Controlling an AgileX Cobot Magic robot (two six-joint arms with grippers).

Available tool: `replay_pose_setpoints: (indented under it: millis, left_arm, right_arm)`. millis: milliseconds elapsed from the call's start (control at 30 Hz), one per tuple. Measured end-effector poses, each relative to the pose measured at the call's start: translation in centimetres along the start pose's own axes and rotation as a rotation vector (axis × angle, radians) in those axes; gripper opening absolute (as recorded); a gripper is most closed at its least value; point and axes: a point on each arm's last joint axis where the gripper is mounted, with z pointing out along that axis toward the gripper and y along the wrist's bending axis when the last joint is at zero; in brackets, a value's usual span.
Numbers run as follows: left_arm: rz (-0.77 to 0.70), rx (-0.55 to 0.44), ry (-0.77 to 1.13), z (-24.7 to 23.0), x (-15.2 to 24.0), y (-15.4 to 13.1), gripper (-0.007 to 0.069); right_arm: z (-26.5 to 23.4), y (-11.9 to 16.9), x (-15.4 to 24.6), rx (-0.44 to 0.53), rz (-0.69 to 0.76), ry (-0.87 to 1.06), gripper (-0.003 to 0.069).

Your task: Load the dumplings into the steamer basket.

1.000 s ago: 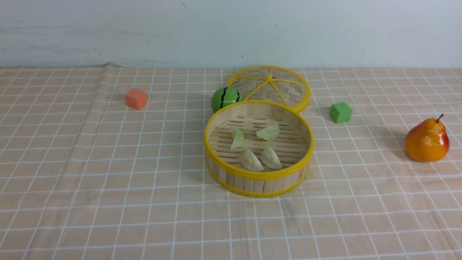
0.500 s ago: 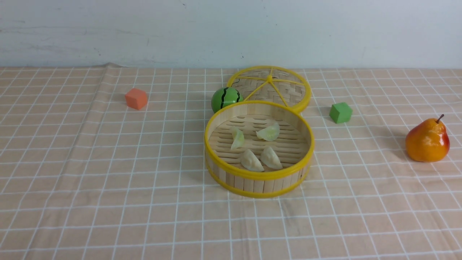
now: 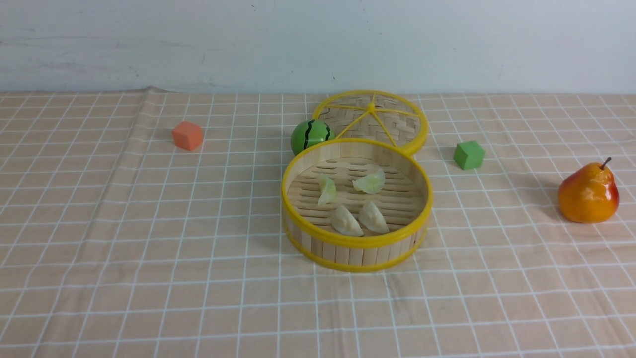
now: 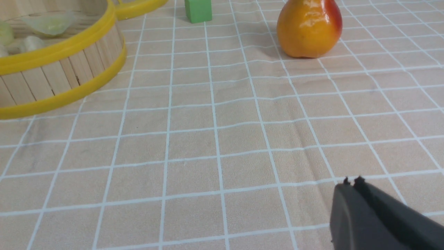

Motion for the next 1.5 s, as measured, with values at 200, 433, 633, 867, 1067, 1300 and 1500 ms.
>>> replay_pose_setpoints:
  millis: [200, 433, 633, 867, 1067, 1300, 1500]
  left_arm:
    - [0.000, 0.000, 0.000, 0.0, 0.0, 0.0, 0.0092]
    - [0.000, 0.000, 0.000, 0.0, 0.0, 0.0, 0.0104]
    - [0.004, 0.001, -0.034, 0.6, 0.3, 0.1, 0.0103]
    - [-0.006, -0.166, -0.336, 3.4, 1.8, 1.3, -0.0014]
    - [-0.046, -0.441, -0.384, 4.9, 5.2, 3.7, -0.0014]
    - [-0.124, -0.602, -0.209, 5.1, 7.6, 4.9, -0.0014]
    - [-0.170, -0.632, -0.077, 5.1, 8.8, 5.1, -0.0014]
  right_arm:
    - [0.0, 0.0, 0.0, 0.000, 0.001, 0.001, 0.0000]
    - [0.0, 0.0, 0.0, 0.000, 0.001, 0.001, 0.0000]
    - [0.0, 0.0, 0.0, 0.000, 0.001, 0.002, 0.0005]
    - [0.0, 0.0, 0.0, 0.000, 0.002, 0.002, 0.0010]
    - [0.0, 0.0, 0.0, 0.001, 0.003, 0.002, 0.0017]
    - [0.0, 0.0, 0.0, 0.001, 0.003, 0.003, 0.0021]
    - [0.0, 0.0, 0.0, 0.001, 0.003, 0.003, 0.0026]
